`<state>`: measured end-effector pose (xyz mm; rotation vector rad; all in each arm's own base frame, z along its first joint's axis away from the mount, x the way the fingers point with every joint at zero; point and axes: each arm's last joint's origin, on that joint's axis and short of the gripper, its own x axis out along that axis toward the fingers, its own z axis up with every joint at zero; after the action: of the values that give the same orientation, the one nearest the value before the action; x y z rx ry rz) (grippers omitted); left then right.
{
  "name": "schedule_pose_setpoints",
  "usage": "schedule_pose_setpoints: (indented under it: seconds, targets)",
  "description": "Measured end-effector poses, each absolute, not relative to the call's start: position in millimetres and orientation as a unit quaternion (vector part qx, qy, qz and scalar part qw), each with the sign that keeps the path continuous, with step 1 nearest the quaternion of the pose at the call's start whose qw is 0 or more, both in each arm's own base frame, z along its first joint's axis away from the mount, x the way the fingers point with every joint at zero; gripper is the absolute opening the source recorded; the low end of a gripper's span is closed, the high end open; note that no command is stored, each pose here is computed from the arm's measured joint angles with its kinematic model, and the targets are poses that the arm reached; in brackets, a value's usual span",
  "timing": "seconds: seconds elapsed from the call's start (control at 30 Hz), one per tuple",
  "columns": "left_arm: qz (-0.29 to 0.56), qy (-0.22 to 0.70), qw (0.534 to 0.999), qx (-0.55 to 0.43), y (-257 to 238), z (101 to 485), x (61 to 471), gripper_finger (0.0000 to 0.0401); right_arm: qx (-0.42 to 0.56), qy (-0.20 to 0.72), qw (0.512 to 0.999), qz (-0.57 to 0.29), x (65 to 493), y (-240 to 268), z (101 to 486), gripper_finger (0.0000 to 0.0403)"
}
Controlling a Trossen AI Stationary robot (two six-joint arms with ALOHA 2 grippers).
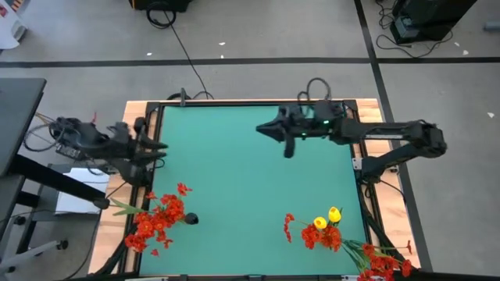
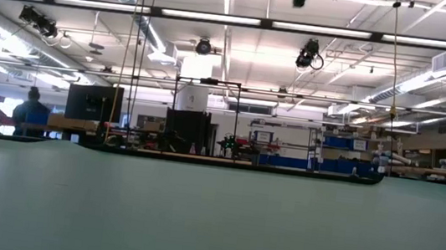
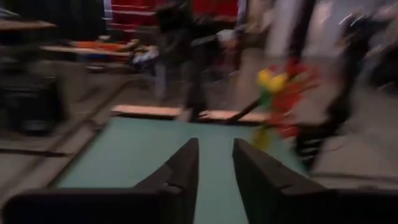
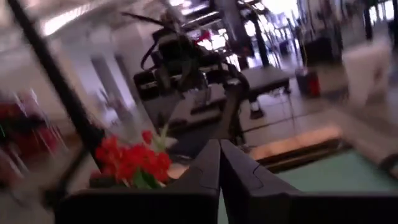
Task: Sort flowers into vase by color
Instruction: Return to Home Position
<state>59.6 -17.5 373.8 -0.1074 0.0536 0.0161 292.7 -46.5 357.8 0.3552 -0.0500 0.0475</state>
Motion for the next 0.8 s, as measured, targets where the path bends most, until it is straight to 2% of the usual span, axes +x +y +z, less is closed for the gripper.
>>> schedule_pose_setpoints:
  seconds: [0.1, 0.23, 0.33, 0.5, 0.67, 0.8]
  targets:
    - [0.070, 0.038, 0.997, -0.016, -22.7, 373.8, 76.6, 0.0067, 0.104, 0.013, 0.994, -0.011, 267.4, -40.0, 366.8, 0.0012]
    - [0.110, 0.020, 0.992, -0.049, -15.9, 375.5, 69.6, 0.0009, 0.073, 0.117, 0.988, -0.068, 220.2, -32.3, 367.5, 0.0006]
    - [0.116, 0.013, 0.991, -0.060, -11.8, 370.2, 63.2, 0.0005, 0.049, 0.137, 0.988, -0.056, 190.9, -25.9, 368.6, 0.0006]
    - [0.118, 0.020, 0.989, -0.083, -12.5, 345.6, 64.6, 0.0003, 0.015, 0.104, 0.994, -0.030, 153.3, -19.3, 359.3, 0.0004]
    - [0.099, 0.011, 0.990, -0.104, -25.6, 315.4, 89.1, 0.0002, 0.021, 0.059, 0.998, -0.015, 131.5, -16.7, 334.0, 0.0004]
    - [0.097, 0.015, 0.989, -0.114, -28.5, 295.7, 108.8, 0.0001, 0.052, 0.065, 0.997, 0.002, 128.2, -17.3, 311.1, 0.0004]
